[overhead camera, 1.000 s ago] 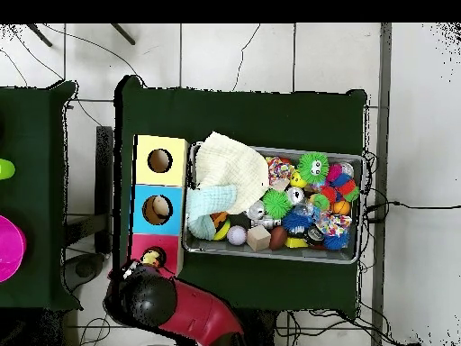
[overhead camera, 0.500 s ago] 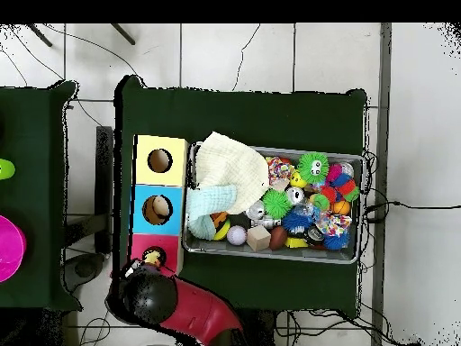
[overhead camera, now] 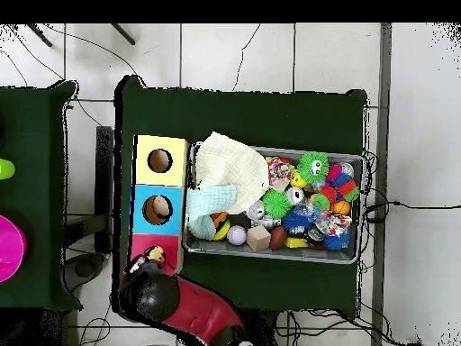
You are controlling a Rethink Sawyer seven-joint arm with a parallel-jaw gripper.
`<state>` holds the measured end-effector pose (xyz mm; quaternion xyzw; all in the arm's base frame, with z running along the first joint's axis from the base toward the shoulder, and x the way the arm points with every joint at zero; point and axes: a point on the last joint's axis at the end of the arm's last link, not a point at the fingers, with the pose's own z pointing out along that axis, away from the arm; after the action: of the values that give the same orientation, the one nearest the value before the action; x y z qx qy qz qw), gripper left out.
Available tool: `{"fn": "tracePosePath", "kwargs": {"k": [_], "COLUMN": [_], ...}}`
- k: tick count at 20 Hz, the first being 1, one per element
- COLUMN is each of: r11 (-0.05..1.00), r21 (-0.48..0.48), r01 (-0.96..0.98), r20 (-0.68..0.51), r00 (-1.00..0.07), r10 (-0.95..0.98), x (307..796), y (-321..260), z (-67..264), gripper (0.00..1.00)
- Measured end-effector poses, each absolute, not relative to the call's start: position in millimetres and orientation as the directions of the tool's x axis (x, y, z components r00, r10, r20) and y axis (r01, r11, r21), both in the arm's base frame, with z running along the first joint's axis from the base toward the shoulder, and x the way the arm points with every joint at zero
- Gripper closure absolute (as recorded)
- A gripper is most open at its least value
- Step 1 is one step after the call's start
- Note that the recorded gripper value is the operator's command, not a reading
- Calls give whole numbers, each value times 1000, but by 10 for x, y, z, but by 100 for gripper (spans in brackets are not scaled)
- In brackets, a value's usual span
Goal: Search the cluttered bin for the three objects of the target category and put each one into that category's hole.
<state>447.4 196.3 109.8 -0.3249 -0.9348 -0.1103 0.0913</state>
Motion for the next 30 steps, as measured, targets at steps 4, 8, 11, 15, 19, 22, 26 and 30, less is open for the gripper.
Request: {"fn": "tracePosePath", "kwargs": {"k": [4,8,11,15,19,22,26,30], "r11": [759,758,766,770,770,770,768,763], "r21": [142,139,134,132,133,136,144,159], "r01": [635,637,629,625,624,624,624,626], "r20": [225,237,247,250,250,245,232,225], "r00": [-767,-765,-769,-772,-773,-774,-776,-776], "r10": [600,599,589,584,583,584,586,589], "x": [4483,4467,4424,4410,4417,4429,4471,4553], "y": [1911,1891,1905,1910,1911,1908,1889,1835], "z": [1003,951,906,884,884,900,957,1110], "gripper": [100,0,0,0,0,0,0,0]}}
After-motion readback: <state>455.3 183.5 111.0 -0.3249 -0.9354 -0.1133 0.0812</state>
